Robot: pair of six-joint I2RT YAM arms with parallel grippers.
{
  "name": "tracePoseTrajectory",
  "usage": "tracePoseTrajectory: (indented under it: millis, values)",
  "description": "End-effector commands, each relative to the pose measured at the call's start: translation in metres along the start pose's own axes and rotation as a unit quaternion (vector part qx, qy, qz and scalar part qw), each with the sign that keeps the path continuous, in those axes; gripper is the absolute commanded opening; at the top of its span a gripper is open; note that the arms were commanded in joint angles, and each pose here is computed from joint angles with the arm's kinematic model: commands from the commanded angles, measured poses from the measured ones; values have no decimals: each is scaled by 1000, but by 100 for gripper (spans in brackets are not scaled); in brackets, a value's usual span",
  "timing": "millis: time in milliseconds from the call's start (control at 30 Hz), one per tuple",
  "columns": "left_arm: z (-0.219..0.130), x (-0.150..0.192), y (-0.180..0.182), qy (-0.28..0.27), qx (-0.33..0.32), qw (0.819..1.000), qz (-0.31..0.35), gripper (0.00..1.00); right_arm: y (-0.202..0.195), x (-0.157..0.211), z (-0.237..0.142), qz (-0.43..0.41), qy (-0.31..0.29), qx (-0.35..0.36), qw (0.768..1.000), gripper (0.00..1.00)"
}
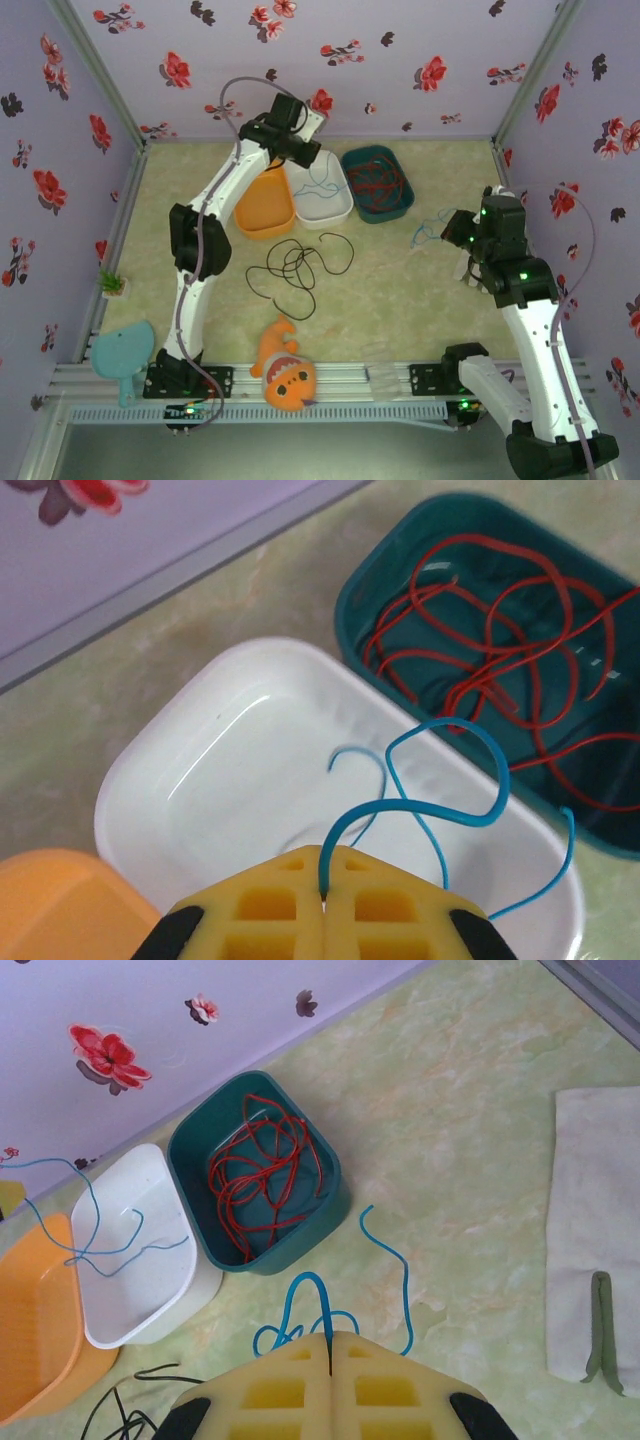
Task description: Untangle the cables
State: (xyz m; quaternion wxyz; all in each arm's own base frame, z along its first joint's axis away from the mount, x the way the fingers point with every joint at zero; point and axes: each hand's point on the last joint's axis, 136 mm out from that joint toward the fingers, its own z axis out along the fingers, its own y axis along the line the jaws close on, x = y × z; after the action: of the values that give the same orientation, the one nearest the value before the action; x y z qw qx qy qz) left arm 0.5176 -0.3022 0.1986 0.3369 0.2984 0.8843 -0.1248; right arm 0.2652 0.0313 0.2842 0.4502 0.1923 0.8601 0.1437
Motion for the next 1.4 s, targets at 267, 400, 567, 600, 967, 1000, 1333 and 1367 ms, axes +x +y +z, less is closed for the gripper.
tracePoseTrajectory:
  millis: [267, 400, 567, 600, 967, 1000, 1333, 1367]
  values:
    - [31, 42, 19, 74, -47, 996, 32, 0, 1, 4, 2, 10, 5, -7, 1000, 0]
    - [42, 48, 18, 84, -44, 995, 33, 0, 2, 6, 3, 11, 7, -9, 1000, 0]
    - [53, 58, 20, 102, -46, 993, 36, 0, 3, 6, 3, 10, 7, -11, 1000, 0]
    - [54, 60, 20, 105, -46, 993, 36, 1, 3, 6, 3, 10, 8, -10, 1000, 0]
    - [3, 12, 17, 43, -66, 997, 21, 52, 9, 7, 8, 13, 16, -22, 1000, 0]
    - [-8, 6, 18, 33, -69, 997, 15, 54, 11, 8, 8, 14, 17, -27, 999, 0]
    - [-110, -5, -37, -76, 17, 996, -42, 62, 37, 9, 6, 31, 24, -87, 995, 0]
    - [-119, -2, -47, -94, 36, 994, -48, 62, 40, 10, 6, 34, 26, -94, 995, 0]
